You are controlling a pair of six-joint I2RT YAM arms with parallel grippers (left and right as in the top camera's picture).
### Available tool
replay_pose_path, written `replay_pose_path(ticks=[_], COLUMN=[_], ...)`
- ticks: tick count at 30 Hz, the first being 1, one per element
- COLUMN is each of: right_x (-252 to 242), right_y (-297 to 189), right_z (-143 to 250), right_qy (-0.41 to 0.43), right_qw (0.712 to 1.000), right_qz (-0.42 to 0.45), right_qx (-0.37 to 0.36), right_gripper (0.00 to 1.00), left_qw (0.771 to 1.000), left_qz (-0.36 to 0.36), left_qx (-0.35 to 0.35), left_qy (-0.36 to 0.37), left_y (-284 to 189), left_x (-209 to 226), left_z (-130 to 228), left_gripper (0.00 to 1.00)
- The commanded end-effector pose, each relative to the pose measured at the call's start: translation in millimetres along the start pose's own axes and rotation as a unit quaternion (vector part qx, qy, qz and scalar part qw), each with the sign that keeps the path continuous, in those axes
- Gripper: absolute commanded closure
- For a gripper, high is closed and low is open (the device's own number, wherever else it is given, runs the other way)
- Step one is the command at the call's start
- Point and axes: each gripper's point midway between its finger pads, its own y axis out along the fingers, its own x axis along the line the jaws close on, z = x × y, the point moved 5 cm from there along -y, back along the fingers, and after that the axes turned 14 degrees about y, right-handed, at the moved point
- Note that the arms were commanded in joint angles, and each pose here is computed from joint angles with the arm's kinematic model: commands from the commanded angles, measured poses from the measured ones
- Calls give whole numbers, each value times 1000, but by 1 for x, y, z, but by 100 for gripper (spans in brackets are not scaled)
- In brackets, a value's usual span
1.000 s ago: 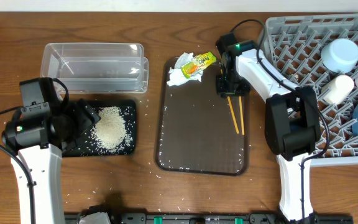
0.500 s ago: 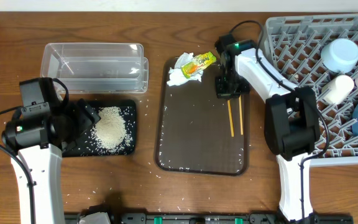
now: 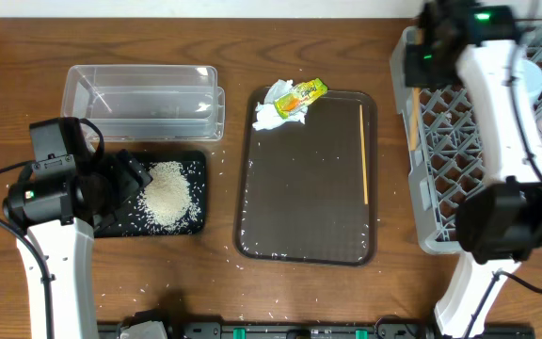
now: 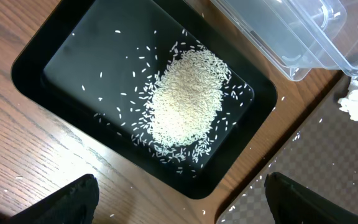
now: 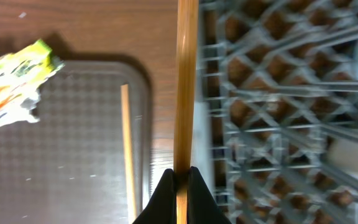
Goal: Sort waste into correct bins and load items into the dishwasher rack
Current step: 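Carry the chopstick with the right gripper into the dish rack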
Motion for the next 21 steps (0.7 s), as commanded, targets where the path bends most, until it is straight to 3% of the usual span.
replay_pose_path(ticks=[1, 21], right_x=[-12, -38], right_y=[14, 41], right_z=[-2, -9], right_qy=[-29, -19], right_qw=[999, 998], right_qz=[8, 62], right_qx=[12, 10], right_gripper=[99, 96], left_qw=[1000, 1000], left_qz=[-1, -1], left_qx=[-5, -5], left_qy=[-2, -2], left_y=[-3, -3], left_x=[1, 1], left_z=[-3, -3], left_gripper=[12, 12])
